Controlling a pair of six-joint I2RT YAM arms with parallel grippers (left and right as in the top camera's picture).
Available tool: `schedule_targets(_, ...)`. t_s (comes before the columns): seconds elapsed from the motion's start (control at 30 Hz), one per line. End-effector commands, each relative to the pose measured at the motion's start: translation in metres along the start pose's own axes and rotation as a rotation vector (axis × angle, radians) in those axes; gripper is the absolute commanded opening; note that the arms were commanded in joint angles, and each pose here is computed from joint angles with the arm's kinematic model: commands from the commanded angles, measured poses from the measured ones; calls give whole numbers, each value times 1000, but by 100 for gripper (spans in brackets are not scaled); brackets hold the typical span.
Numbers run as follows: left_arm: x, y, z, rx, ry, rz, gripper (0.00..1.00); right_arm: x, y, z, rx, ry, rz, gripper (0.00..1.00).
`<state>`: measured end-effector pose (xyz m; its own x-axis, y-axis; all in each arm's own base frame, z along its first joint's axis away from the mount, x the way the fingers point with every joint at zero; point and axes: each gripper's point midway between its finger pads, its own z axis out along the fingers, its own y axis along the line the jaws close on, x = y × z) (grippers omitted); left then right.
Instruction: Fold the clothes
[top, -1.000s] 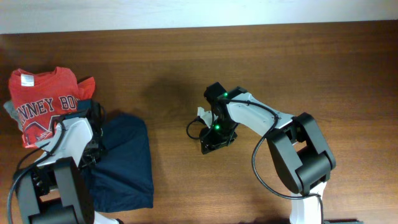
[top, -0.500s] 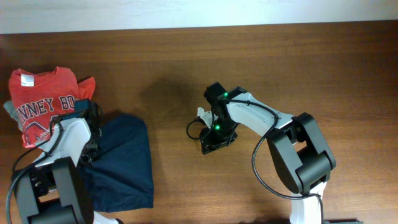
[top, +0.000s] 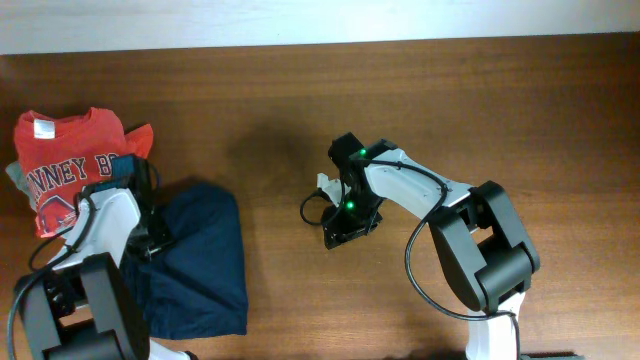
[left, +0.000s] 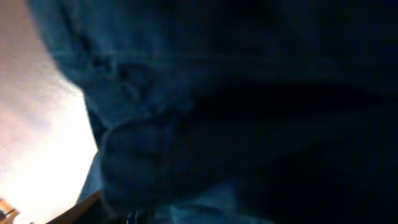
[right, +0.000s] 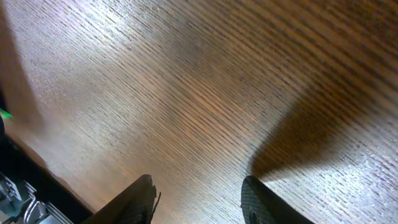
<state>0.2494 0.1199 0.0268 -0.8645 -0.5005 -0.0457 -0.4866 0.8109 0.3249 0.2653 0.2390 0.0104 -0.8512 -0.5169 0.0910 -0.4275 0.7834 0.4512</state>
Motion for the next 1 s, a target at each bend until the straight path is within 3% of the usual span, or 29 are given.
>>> schedule_targets(0.0,-10,-5,-9,76,-29,13,70,2,-5,3,20,13,-8,50)
schedule_targets(0.03,-11,0,-9,78,-34,-7,82,3,-6,3,24,13,-7,50)
schedule_targets(0.07,-12,3,-8,78,-31,-22,85,3,-6,3,28,13,-8,50)
schedule_targets(0.5,-16,7,-10,99,-49,-64,84,9,11,2,-74,33,-92,50)
schedule_targets(0.63,-14,-7,-18,187,-49,-26,84,4,15,-6,-73,9,-111,47)
schedule_targets(0.8,-19,-12,-60,280,-183,11,85,-16,35,-43,-71,-94,-182,47)
schedule_targets(0.97,-17,7,-119,320,-387,-21,87,-35,80,-75,-186,-192,-272,45)
